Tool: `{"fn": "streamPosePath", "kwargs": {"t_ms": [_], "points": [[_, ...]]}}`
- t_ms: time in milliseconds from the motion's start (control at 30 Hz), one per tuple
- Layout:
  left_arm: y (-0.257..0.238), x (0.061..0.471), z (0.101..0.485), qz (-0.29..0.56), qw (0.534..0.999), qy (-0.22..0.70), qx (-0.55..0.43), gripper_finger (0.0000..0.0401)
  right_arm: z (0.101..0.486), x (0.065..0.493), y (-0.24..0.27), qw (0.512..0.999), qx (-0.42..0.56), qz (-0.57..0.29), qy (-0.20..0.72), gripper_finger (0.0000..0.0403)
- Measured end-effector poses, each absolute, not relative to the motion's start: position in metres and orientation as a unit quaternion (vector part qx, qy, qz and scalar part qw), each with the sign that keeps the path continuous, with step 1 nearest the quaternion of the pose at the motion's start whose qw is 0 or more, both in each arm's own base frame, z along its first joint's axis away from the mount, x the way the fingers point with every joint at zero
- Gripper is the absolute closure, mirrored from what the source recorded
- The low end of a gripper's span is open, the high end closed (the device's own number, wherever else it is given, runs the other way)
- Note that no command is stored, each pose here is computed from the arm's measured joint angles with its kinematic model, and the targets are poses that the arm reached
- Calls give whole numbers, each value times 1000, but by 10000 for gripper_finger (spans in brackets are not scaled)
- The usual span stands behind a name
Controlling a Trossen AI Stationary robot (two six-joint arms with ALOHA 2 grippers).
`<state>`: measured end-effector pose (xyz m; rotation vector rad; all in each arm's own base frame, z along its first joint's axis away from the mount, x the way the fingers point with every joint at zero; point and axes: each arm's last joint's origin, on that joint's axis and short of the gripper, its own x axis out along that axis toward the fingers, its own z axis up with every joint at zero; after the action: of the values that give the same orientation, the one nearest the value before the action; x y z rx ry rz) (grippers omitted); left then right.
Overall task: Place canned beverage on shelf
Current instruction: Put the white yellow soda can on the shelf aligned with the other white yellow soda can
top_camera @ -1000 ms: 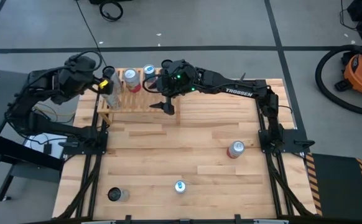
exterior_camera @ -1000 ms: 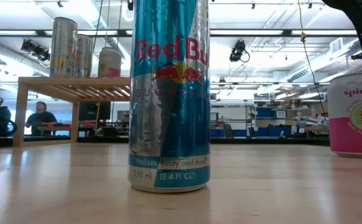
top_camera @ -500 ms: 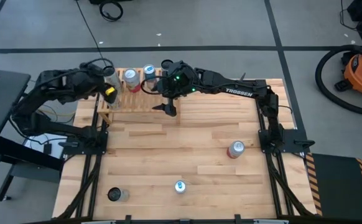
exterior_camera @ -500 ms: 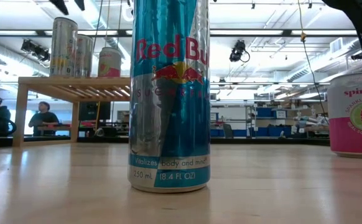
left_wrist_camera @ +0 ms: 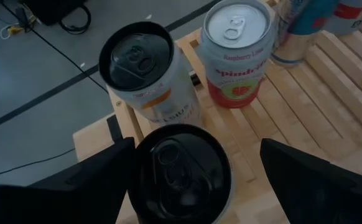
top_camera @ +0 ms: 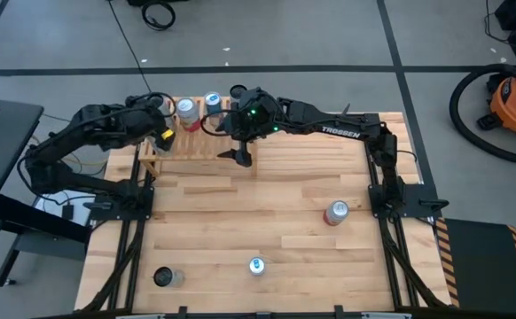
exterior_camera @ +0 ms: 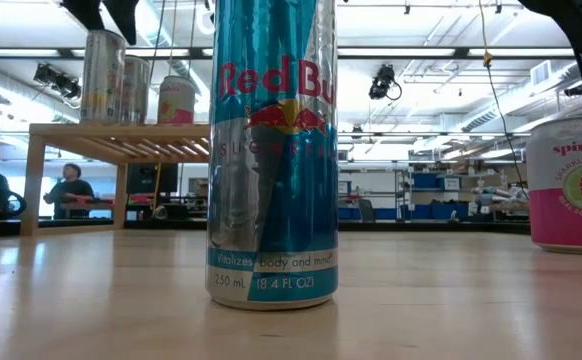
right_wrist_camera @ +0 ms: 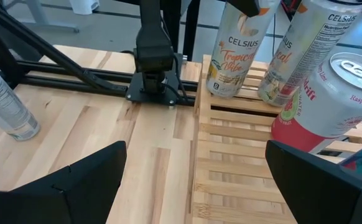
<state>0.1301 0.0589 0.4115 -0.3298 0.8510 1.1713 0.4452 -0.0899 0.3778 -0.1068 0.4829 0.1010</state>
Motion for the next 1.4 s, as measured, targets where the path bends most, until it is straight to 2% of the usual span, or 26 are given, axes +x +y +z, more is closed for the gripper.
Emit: {"fn": "streamPosePath", "kwargs": {"t_ms": [400, 700, 1400], "points": [[58, 129, 413, 527, 740, 390, -151, 44, 378, 445, -90, 968, -56, 51, 238, 7], [53, 119, 440, 509, 768, 341, -186, 44, 378, 445, -91, 968, -56, 51, 238, 7], [61, 122, 420, 533, 739, 374, -173, 44, 377, 444, -91, 967, -55, 51, 243, 7]]}}
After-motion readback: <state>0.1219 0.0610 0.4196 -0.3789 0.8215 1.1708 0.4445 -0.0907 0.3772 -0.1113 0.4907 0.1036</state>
